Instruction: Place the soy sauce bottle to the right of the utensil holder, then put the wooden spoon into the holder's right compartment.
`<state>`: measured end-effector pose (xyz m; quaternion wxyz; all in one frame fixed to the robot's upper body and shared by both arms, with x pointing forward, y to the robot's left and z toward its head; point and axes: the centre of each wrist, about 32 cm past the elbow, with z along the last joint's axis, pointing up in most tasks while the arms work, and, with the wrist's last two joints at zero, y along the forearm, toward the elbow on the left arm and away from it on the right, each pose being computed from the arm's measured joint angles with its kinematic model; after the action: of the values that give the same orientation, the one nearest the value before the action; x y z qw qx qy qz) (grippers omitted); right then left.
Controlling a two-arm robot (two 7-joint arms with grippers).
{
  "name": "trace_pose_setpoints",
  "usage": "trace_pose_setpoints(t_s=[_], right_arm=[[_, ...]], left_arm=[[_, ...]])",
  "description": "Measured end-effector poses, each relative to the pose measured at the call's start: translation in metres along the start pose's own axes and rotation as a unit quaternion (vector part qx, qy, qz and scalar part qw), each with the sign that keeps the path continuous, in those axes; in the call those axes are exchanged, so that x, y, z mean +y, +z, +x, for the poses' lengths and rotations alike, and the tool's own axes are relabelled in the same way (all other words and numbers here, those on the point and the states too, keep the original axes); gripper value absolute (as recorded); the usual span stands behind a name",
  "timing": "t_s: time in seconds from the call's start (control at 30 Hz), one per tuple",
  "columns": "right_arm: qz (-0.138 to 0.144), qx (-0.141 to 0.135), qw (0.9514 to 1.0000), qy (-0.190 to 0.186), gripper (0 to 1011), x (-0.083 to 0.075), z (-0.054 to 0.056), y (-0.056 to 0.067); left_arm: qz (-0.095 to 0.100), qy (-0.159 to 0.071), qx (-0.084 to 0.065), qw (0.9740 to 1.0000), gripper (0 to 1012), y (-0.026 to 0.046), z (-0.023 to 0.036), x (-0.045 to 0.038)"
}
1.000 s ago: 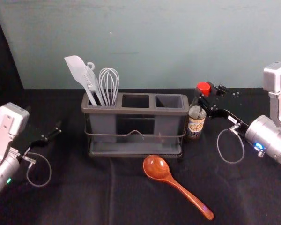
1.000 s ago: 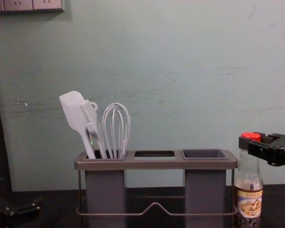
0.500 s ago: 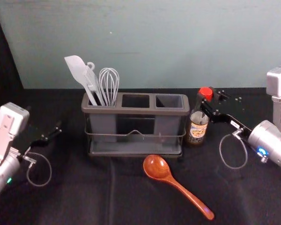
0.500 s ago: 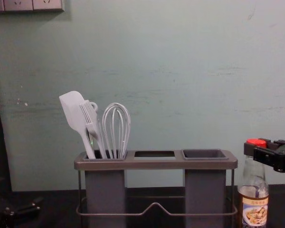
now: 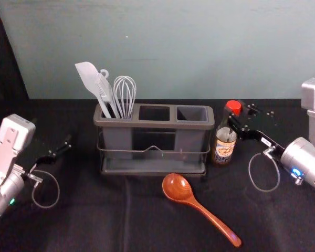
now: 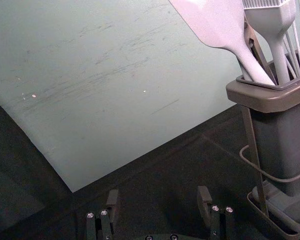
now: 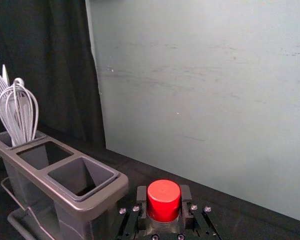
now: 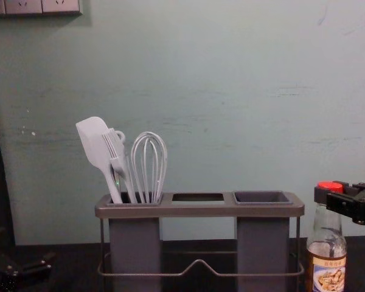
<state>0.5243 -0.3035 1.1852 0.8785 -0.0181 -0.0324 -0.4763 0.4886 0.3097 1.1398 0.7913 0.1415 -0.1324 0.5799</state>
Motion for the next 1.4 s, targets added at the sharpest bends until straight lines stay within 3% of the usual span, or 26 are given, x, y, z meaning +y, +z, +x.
trace_pose_setpoints(t_s=[1.3,1.4], right_arm=[[-0.002,0.002,1.0,0.003,392,0.0006,0.0,-0.0009],[-0.005,0.002,1.0,0.003,458,0.0004,-0.0001,-0.0016]], left_arm=[[0.0,0.0,0.0,1.0,1011,0.0,0.0,0.0],[0.0,0.0,0.0,1.0,1011,0.0,0.0,0.0]])
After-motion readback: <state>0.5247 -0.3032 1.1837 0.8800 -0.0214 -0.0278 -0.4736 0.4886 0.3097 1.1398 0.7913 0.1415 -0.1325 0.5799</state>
